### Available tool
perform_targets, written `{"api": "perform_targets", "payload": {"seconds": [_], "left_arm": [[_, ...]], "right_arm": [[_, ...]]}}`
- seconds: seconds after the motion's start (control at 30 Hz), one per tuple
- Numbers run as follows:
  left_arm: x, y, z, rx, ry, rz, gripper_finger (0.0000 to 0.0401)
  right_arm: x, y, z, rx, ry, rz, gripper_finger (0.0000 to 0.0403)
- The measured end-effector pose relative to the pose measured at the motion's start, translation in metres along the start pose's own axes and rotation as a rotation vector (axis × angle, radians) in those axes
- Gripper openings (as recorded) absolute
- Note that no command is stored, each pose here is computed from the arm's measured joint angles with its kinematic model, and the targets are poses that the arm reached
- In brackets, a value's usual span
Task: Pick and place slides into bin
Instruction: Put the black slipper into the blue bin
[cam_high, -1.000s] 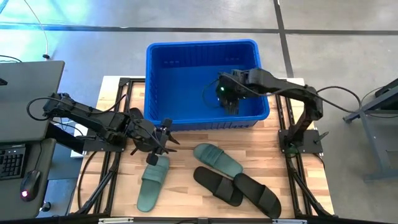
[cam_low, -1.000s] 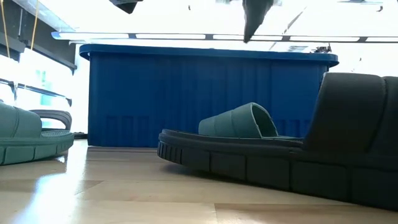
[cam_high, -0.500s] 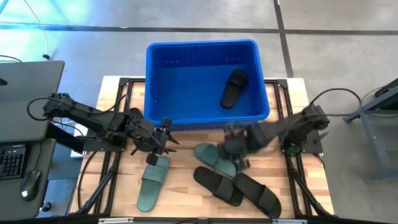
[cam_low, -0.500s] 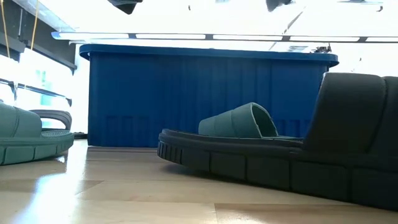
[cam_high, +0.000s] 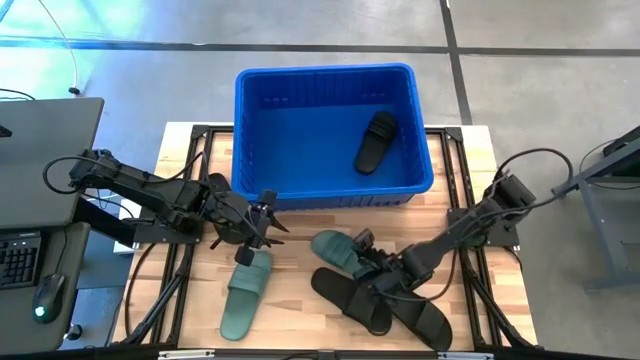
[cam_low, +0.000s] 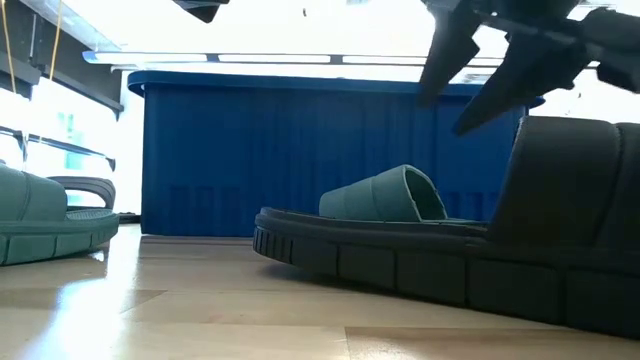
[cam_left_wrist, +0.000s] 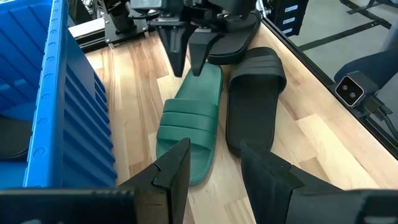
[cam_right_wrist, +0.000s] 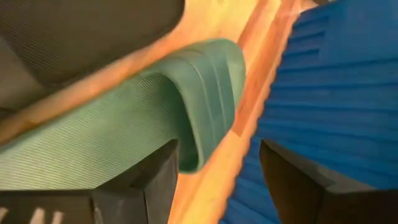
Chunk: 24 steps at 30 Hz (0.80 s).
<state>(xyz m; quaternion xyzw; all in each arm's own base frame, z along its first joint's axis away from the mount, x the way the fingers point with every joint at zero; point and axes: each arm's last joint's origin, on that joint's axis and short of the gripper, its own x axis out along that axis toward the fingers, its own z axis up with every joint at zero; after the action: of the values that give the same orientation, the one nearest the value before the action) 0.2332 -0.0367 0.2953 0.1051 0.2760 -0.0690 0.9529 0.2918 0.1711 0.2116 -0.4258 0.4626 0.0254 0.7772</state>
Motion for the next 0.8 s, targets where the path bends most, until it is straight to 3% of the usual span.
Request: {"api": "perform_targets", "payload": {"seconds": [0.2, 0.5, 0.67, 0.8], "left_arm": [[0.0, 0.0, -0.001, 0.0, 0.006, -0.001, 0.0127], [0.0, 0.0, -0.001, 0.0, 0.007, -0.001, 0.0127], [0.0, 0.0, 0.0, -0.001, -0.001, 0.004, 0.0127], [0.0, 0.001, 0.001, -0.003, -0.005, 0.031, 0.0127]], "right_arm": [[-0.01, 0.015, 0.004, 0.117, -0.044, 0.11, 0.0213], [-0.04, 0.052, 0.003, 0.054, -0.042, 0.248, 0.021], [-0.054, 0.053, 0.007, 0.149, -0.029, 0.283, 0.0211], [-0.048, 0.05, 0.008, 0.222, -0.006, 0.414, 0.0211]]}}
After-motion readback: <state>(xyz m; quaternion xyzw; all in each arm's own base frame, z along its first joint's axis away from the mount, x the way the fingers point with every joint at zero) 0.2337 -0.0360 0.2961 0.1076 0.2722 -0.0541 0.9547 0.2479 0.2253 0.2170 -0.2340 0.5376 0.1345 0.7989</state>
